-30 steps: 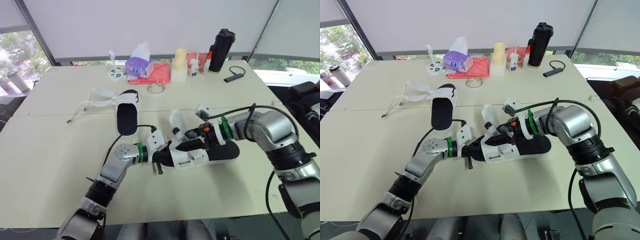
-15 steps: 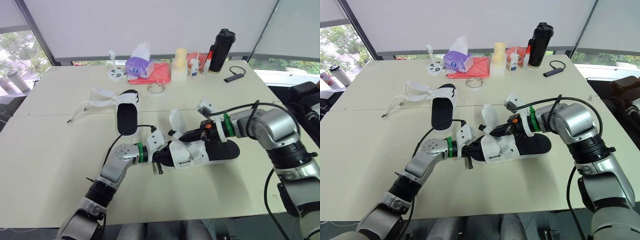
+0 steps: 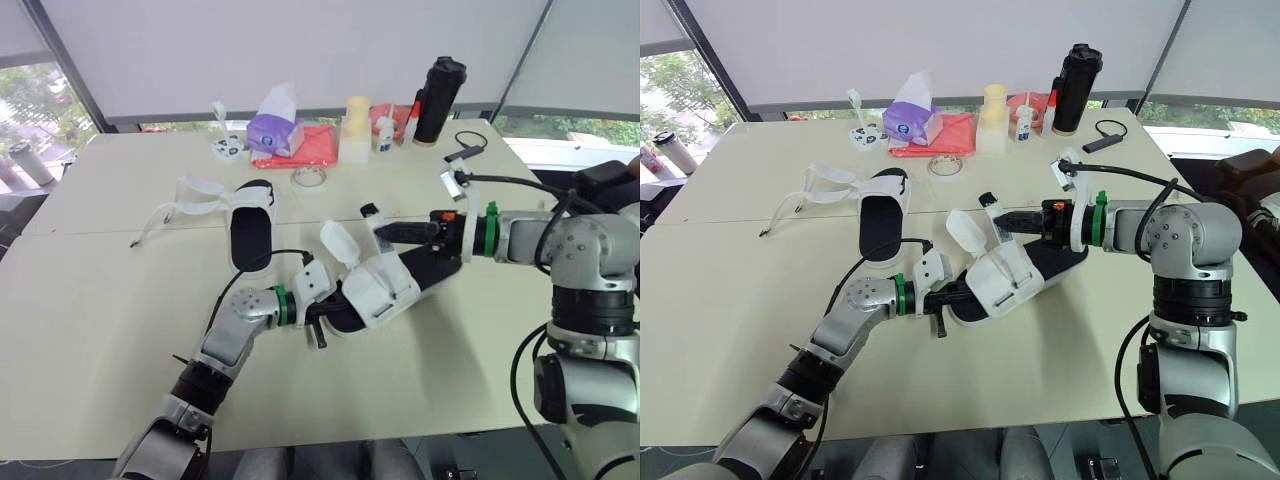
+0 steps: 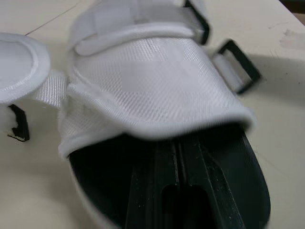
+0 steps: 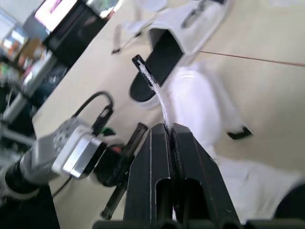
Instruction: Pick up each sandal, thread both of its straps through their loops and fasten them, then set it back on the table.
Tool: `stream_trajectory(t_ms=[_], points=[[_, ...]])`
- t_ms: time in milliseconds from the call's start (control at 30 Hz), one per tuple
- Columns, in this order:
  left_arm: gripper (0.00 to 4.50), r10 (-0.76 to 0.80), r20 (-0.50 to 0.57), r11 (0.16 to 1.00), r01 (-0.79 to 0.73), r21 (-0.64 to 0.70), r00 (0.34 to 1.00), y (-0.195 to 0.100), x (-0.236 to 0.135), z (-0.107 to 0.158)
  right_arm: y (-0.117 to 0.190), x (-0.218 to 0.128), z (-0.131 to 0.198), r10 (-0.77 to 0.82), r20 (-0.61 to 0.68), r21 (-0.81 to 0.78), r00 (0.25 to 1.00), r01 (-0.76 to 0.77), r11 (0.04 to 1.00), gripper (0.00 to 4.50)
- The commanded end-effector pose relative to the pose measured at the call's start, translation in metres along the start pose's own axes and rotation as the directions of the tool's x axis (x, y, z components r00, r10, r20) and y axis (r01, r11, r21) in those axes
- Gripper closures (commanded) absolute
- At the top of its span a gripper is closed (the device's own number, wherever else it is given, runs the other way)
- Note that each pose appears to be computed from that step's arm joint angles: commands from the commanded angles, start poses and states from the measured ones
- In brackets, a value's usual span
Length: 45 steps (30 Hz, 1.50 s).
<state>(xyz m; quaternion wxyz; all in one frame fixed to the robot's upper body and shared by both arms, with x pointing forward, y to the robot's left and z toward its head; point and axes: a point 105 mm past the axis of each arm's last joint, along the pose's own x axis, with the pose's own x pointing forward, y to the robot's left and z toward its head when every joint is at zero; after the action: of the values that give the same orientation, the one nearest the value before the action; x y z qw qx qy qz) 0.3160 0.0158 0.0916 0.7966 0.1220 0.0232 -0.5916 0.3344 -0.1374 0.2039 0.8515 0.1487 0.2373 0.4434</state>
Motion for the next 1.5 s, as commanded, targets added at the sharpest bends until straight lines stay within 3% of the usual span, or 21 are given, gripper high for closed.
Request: stream_trajectory(t_ms=[33, 233, 400, 1500], points=[[4.5, -0.001, 0.0, 1.0, 0.001, 0.006, 1.0, -0.001, -0.001, 0.0, 0.005, 0.0, -0.004, 0.006, 0.029, 0.001, 1.0, -0.006, 1.0, 4.46], [4.5, -0.002, -0.002, 1.0, 0.002, 0.005, 1.0, -0.001, -0.002, -0.001, 0.003, 0.004, -0.014, 0.0, 0.026, 0.025, 1.0, -0.001, 1.0, 4.46], [4.5, -0.002, 0.003, 1.0, 0.002, 0.008, 1.0, 0.0, -0.001, 0.001, 0.0, 0.007, -0.003, 0.001, 0.028, -0.015, 1.0, -0.001, 1.0, 4.46], [4.5, 0.018, 0.006, 1.0, -0.018, 0.002, 1.0, -0.003, -0.002, 0.0, -0.037, 0.036, 0.007, -0.024, -0.179, -0.212, 0.983, -0.014, 0.977, 4.46]])
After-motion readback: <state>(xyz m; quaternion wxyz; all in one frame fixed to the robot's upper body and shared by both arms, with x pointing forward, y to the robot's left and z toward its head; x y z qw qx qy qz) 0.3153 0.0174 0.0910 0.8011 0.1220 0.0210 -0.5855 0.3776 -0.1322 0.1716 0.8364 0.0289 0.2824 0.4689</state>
